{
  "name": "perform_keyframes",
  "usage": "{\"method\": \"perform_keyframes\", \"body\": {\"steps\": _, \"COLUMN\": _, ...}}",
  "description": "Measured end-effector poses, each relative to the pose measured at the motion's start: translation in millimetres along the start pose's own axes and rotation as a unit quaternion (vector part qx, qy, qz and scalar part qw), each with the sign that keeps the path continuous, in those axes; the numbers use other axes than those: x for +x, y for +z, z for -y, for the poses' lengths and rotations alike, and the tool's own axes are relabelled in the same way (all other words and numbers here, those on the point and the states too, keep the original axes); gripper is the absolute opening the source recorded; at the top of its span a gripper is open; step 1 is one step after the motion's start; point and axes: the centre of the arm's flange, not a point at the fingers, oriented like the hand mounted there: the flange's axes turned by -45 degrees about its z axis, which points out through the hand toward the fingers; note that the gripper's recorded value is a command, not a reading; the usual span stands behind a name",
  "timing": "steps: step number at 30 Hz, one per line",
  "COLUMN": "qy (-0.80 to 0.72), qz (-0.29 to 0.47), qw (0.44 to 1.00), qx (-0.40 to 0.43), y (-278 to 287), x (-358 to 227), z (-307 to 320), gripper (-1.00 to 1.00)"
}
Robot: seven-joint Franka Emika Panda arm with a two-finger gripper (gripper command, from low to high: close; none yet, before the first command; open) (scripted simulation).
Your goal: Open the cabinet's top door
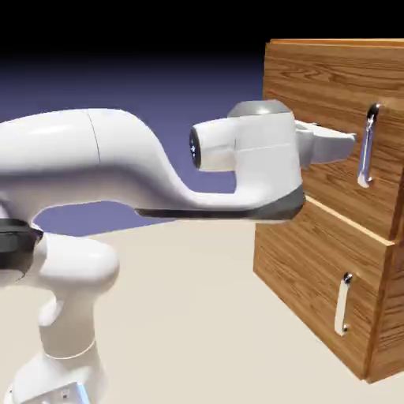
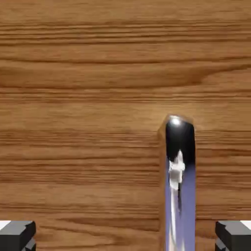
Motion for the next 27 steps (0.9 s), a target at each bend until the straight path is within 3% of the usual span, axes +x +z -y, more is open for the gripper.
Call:
{"method": "perform_keyframes", "body": {"steps": 4, "qy": 0.001, "qz": -0.001, "qw": 1.000, "qx": -0.002, "y": 6.4, "x": -12.3, "z": -14.3, "gripper": 0.00}}
{"method": "perform_keyframes", "body": {"steps": 9, "qy": 0.001, "qz": -0.001, "qw": 1.000, "qx": -0.002, "y": 55.8, "x": -12.2, "z": -14.5, "gripper": 0.00}}
{"method": "perform_keyframes", "body": {"steps": 10, "qy": 0.001, "qz": -0.001, "qw": 1.000, "qx": -0.002, "y": 56.4, "x": -12.2, "z": -14.5, "gripper": -1.00}}
{"method": "perform_keyframes", "body": {"steps": 27, "qy": -0.002, "qz": -0.002, "qw": 0.994, "qx": -0.109, "y": -35.1, "x": -11.5, "z": 26.9, "gripper": -1.00}}
